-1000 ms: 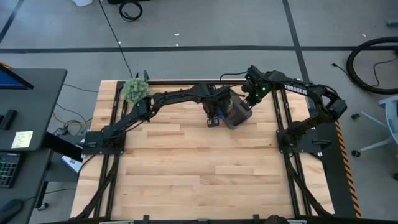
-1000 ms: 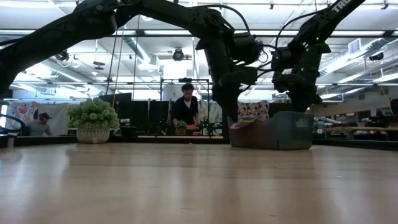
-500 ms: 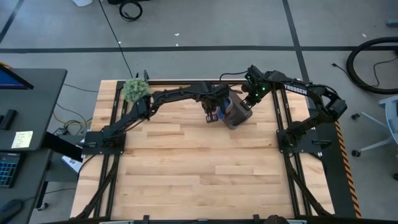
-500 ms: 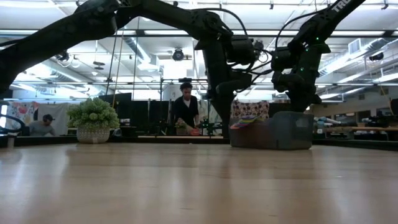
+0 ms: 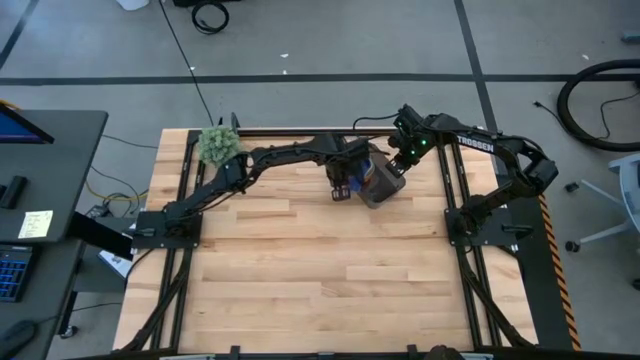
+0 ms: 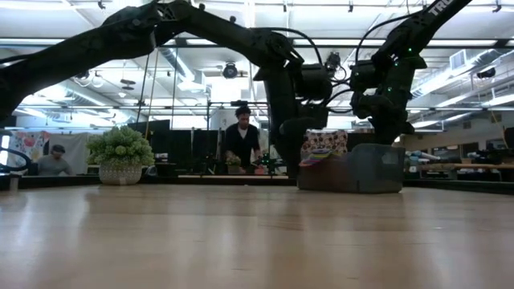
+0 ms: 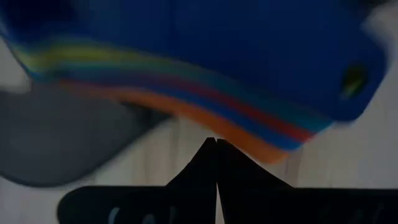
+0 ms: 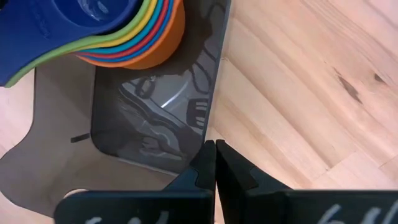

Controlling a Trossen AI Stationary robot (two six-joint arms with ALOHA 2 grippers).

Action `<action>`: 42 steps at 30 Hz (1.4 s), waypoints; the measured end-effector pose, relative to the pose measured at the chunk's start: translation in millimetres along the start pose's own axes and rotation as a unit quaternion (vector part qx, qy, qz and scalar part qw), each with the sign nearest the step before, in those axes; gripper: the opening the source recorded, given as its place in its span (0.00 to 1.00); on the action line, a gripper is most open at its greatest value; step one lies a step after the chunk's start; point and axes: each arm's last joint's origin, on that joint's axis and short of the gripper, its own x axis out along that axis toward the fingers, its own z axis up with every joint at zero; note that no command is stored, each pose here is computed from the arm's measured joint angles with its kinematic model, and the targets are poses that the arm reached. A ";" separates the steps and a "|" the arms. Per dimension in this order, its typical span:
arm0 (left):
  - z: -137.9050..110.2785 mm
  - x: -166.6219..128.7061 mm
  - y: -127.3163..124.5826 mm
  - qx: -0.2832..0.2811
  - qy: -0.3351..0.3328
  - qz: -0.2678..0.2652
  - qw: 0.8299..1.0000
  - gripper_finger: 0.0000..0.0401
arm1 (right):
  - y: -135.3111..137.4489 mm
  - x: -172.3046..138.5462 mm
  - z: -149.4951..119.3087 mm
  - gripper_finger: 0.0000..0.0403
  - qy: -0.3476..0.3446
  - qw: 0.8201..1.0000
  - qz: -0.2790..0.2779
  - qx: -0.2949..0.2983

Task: Nest measuring cups in basket
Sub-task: Adjust the stack of measuring cups in the black bin

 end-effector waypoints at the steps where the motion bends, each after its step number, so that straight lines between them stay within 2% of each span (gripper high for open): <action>1: 2.3 -1.0 0.2 0.001 -0.011 0.002 1.000 0.00 | 0.0 0.0 0.0 0.02 0.000 1.000 0.000 0.000; 9: 7.1 -2.5 -3.3 0.003 -0.041 -0.038 0.998 0.00 | 3.2 0.3 0.5 0.02 -0.002 1.000 0.031 -0.003; 22: 14.9 -3.3 -13.7 0.007 -0.081 -0.095 0.992 0.00 | 3.8 0.4 1.8 0.02 -0.008 0.999 0.031 -0.002; 34: 12.3 -4.5 -23.2 0.005 -0.074 -0.188 0.979 0.01 | 4.2 0.4 3.6 0.02 -0.017 0.999 0.035 -0.005; 42: 11.1 -6.3 -27.6 0.020 -0.072 -0.217 0.973 0.00 | 4.2 0.4 4.1 0.02 -0.020 0.999 0.035 -0.006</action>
